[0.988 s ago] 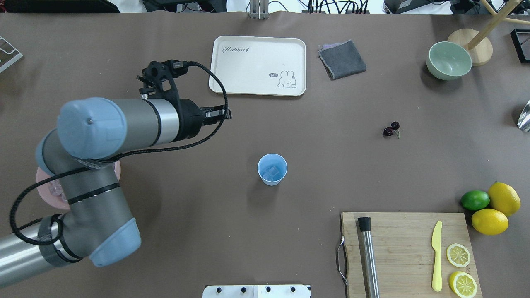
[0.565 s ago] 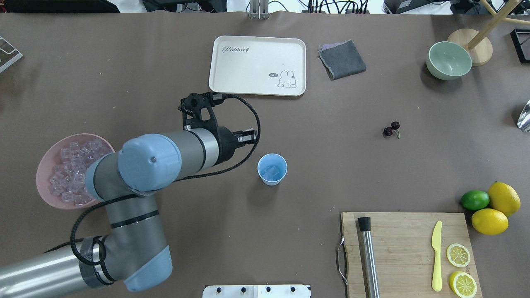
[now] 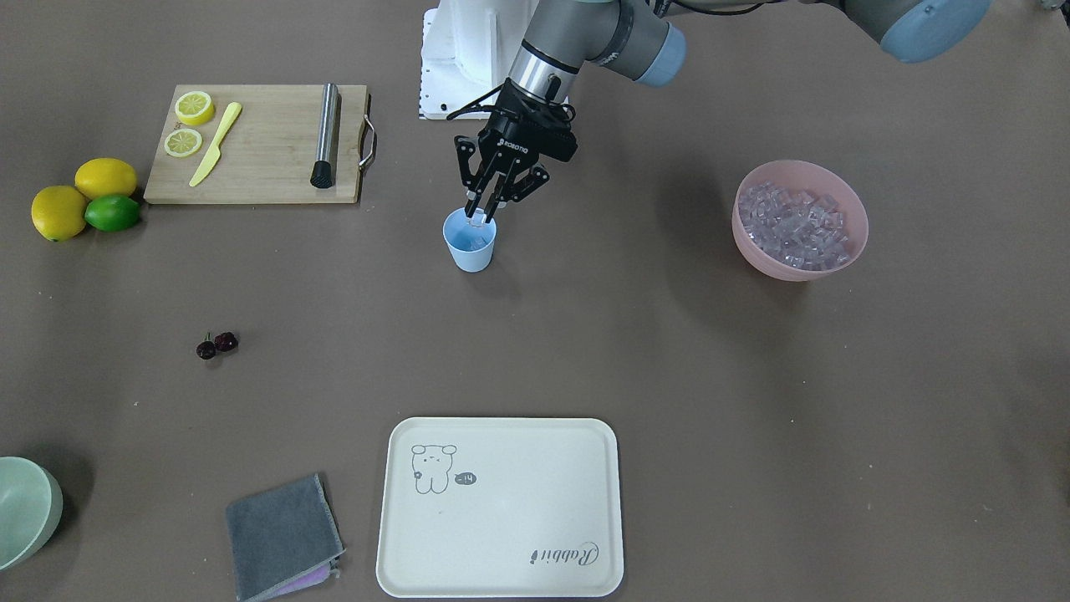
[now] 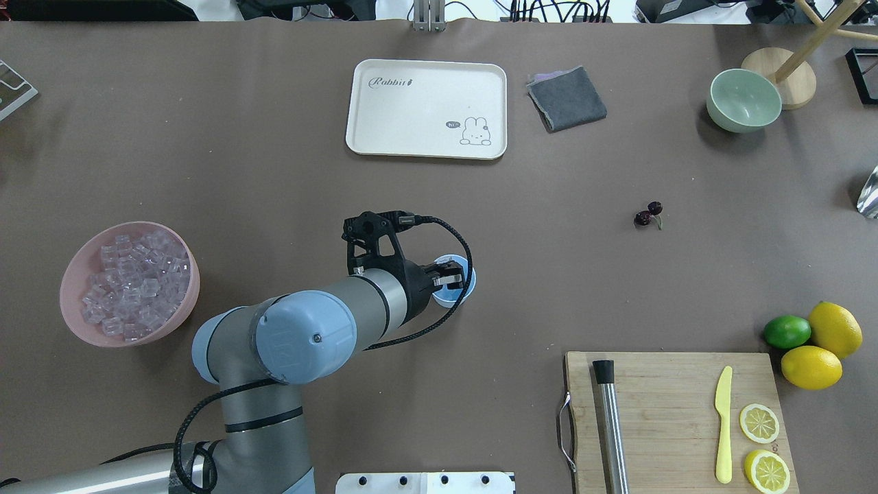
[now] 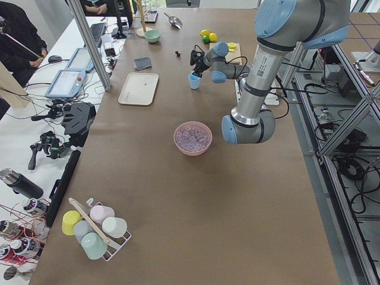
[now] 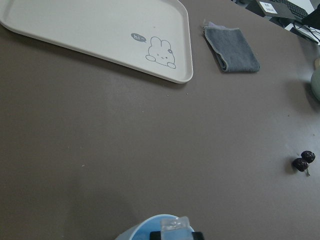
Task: Put ice and cherries in cup
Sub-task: 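Open the left gripper to drop the ice cube into the cup, then withdraw the left arm toward its rest pose while the right arm moves toward the cherries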
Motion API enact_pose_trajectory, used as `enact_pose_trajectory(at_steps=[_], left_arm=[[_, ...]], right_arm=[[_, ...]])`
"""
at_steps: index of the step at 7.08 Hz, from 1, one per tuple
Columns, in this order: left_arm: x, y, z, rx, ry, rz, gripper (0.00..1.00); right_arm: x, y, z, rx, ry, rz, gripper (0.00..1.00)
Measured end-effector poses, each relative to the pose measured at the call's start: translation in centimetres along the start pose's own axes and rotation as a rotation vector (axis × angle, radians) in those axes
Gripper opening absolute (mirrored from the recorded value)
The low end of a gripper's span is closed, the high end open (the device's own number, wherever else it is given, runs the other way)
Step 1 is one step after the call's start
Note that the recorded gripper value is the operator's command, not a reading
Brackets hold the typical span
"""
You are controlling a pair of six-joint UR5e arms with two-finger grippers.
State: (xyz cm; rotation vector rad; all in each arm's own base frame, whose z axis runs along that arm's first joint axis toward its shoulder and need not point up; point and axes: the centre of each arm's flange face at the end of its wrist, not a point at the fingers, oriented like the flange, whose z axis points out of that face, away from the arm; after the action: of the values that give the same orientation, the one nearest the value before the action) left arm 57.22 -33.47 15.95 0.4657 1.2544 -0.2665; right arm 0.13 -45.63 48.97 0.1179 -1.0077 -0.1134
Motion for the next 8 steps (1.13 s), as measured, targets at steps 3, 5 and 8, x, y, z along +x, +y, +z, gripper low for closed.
enact_pose_trajectory(at_steps=[3,5,8], left_arm=[[0.0,0.3,0.1,0.024,-0.004,-0.033,0.98],[0.3,0.6,-0.1,0.055,-0.003,-0.042,0.98],[-0.1,-2.4,-3.0,0.092,0.006,-0.046,0.98]], right_arm=[[0.0,-0.1,0.0,0.001,-0.002,-0.001,1.00],[-0.2,-0.3,-0.1,0.004,0.001,-0.004,1.00],[-3.8,-3.5,0.6,0.005,0.027,-0.079,1.00]])
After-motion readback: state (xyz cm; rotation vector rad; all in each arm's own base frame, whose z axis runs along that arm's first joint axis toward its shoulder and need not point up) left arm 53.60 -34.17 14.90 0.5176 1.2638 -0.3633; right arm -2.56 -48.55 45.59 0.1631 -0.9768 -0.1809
